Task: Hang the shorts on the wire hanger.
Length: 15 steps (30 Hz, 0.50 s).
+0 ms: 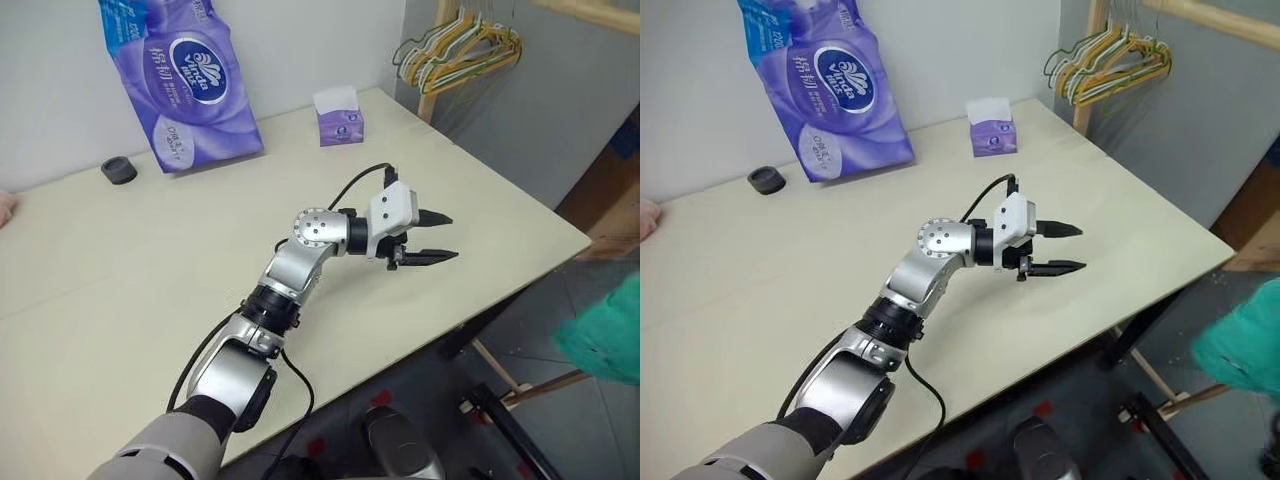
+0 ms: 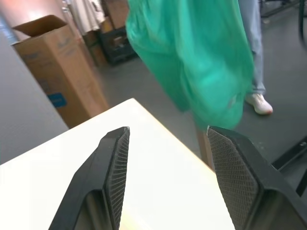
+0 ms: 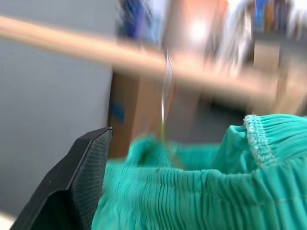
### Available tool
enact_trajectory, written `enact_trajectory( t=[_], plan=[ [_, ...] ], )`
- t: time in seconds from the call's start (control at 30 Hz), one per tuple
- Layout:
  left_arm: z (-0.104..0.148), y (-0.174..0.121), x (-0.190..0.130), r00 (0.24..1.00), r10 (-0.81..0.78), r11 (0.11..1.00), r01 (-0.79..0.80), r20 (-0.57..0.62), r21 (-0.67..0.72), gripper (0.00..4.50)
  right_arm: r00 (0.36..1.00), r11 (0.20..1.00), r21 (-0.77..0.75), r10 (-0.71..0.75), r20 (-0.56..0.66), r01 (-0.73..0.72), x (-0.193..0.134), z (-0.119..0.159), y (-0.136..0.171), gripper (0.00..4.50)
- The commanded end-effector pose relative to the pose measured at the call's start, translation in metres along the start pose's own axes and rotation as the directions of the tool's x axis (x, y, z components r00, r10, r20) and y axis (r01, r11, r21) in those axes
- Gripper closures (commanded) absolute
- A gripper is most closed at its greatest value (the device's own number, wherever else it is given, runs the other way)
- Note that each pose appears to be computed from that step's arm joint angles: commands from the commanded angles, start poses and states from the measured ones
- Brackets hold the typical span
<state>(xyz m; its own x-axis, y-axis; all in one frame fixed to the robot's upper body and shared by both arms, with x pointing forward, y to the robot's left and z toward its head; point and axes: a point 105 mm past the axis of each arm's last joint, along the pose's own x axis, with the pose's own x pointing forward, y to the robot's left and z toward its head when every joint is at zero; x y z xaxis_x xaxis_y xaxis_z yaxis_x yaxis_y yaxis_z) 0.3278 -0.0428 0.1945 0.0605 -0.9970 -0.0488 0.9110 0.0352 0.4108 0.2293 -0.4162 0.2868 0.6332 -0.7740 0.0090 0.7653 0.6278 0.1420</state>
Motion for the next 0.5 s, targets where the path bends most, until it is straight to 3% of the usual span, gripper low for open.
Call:
enact_trajectory(
  t=[0.03,0.13,0.23,0.37,0.5],
  plan=[
    [0.013,0.002,0.0,1.0,0.011,0.999,-0.012,0.022,0.044,1.77,0.989,0.978,0.198,-0.038,-0.14,0.065,-0.002,-0.015,-0.01,0.33],
    [0.017,0.002,0.003,1.0,0.005,0.999,-0.006,0.029,0.051,1.77,0.978,0.949,0.302,-0.032,-0.205,0.094,-0.003,-0.021,-0.011,0.16],
    [0.019,0.0,0.007,0.999,-0.003,0.999,0.001,0.037,0.053,1.77,0.982,0.957,0.275,-0.046,-0.184,0.097,-0.001,-0.016,-0.017,0.16],
    [0.021,-0.001,0.01,0.999,-0.013,0.998,0.011,0.042,0.057,1.77,0.998,0.998,0.029,-0.062,-0.002,0.062,0.002,0.012,-0.024,0.16],
    [0.022,0.0,0.012,0.999,-0.012,0.998,0.01,0.046,0.057,1.77,0.982,0.973,-0.221,-0.023,0.187,0.064,0.002,0.036,-0.02,0.16]
  ],
)
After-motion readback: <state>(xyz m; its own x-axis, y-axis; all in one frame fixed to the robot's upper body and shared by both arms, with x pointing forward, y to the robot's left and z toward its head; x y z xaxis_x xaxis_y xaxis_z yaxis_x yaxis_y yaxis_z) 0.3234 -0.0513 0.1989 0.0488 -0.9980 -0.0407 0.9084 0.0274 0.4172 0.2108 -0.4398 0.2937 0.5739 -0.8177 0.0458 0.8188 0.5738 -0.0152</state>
